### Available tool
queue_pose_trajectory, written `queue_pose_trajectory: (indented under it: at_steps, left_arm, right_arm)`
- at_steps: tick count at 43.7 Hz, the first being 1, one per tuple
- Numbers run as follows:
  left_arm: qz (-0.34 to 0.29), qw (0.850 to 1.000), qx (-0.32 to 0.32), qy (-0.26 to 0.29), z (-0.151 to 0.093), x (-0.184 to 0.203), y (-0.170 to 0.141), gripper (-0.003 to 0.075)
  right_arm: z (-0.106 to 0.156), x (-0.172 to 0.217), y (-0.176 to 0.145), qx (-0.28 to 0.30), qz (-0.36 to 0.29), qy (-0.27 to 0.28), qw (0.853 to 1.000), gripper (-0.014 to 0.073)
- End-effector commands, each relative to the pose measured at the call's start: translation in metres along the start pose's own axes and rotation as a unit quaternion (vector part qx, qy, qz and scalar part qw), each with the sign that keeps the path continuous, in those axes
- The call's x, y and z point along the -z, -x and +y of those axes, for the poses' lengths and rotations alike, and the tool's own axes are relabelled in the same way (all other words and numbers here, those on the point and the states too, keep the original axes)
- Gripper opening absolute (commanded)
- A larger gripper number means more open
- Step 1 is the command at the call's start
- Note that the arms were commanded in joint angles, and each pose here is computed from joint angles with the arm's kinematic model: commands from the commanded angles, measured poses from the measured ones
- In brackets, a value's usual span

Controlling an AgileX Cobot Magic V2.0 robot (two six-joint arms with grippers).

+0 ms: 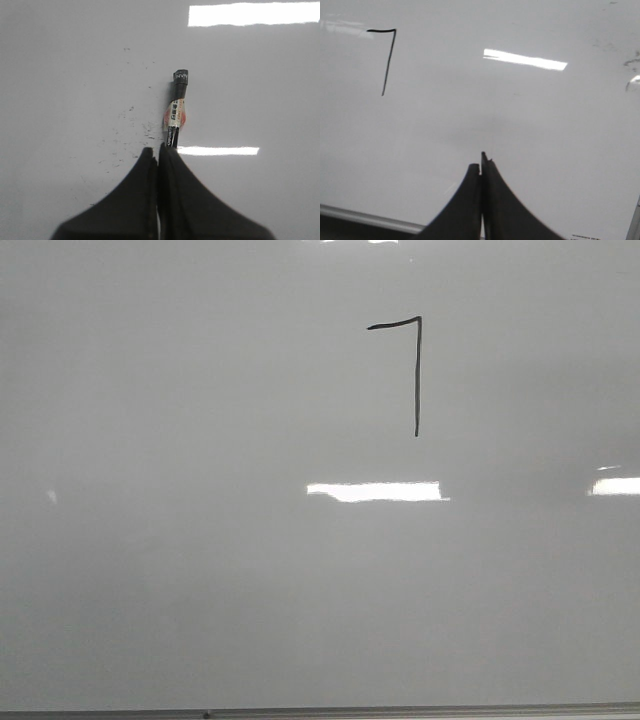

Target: Write number 7 on whiteboard

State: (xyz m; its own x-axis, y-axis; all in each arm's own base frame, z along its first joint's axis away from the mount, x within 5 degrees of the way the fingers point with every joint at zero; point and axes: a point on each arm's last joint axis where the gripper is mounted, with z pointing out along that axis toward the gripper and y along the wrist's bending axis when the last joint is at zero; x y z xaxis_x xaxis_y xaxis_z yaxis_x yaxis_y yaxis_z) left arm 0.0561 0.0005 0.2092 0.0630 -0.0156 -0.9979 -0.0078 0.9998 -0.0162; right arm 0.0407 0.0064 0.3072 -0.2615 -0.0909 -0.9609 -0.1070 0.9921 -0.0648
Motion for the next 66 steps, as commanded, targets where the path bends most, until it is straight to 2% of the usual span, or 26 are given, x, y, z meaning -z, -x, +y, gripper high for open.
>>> queue_pose_trajectory:
  at_steps: [1,10,24,50,57,66]
  left_arm:
    - [-0.039,0.999,0.004,-0.003,0.000,0.001,0.003,-0.0021]
    - [-0.039,0.999,0.004,-0.003,0.000,0.001,0.003,-0.0020]
    - [-0.039,0.999,0.004,-0.003,0.000,0.001,0.003,-0.0021]
    - [-0.039,0.999,0.004,-0.003,0.000,0.001,0.003,-0.0021]
    - [-0.039,0.999,0.004,-0.003,0.000,0.001,0.003,-0.0021]
    - [-0.039,0.999,0.004,-0.003,0.000,0.001,0.003,-0.0021]
  right_arm:
    - [-0.002,-0.003,-0.010,-0.001,-0.082,-0.032,0.996,-0.0069]
    - [-0.002,-0.019,-0.055,-0.003,-0.120,-0.053,0.991,-0.0069]
    - [-0.003,-0.041,-0.095,-0.004,-0.170,-0.069,0.983,-0.0069]
    - [-0.002,-0.040,-0.092,-0.005,-0.184,-0.061,0.981,-0.0069]
    - [-0.002,-0.038,-0.089,-0.065,-0.210,-0.051,0.974,-0.0069]
    - [-0.002,-0.037,-0.086,-0.061,-0.227,-0.050,0.971,-0.0069]
